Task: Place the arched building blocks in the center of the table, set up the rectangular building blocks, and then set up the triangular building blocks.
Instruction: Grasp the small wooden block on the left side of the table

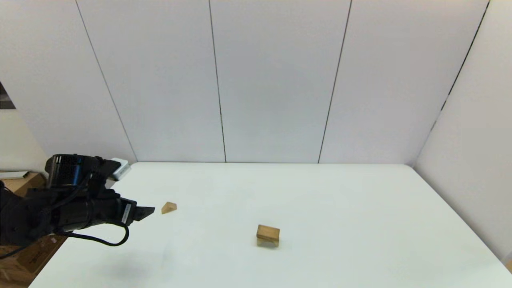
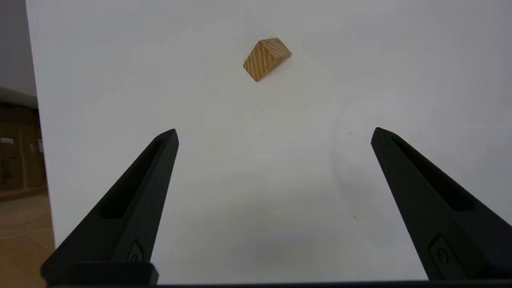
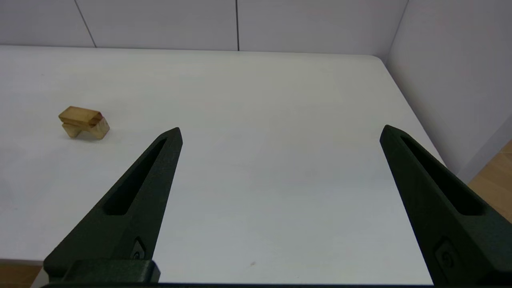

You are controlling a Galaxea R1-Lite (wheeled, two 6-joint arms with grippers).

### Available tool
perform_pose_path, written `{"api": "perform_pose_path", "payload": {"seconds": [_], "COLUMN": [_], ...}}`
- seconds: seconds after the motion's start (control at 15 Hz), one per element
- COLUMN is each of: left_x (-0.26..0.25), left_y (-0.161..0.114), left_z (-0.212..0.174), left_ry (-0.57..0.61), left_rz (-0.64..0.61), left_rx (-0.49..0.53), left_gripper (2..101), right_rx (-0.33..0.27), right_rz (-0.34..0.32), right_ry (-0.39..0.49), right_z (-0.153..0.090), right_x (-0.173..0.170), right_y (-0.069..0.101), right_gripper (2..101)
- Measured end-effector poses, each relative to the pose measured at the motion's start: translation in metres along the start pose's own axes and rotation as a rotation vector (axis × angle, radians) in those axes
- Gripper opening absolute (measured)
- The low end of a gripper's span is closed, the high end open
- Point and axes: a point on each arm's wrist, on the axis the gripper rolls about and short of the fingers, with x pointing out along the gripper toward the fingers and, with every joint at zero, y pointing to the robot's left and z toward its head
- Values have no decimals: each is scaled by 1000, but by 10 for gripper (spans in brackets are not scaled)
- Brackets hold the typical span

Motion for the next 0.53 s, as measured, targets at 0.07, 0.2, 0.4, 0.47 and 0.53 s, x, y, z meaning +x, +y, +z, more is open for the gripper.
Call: {"api": "perform_pose_path", "payload": {"seconds": [0.07,0.2,0.4,0.47,0.53], "left_x": [0,-1,-4,-5,-4], "left_y": [1,3,4,3,3], "left_z": [2,7,16,19,20], "left_ry": [28,79,138,146,147], "left_rz": [-9,-43,-148,-198,-223], "left_rx": [32,106,191,216,238], "left_gripper": [978,978,978,978,978], "right_rx": [0,0,0,0,0], "right_rz": [0,0,0,-1,0], "right_ry": [0,0,0,0,0], "right_z": [0,0,0,0,0], "right_x": [0,0,0,0,0], "right_y": [0,0,0,0,0], "right_gripper": [977,977,977,977,977]}}
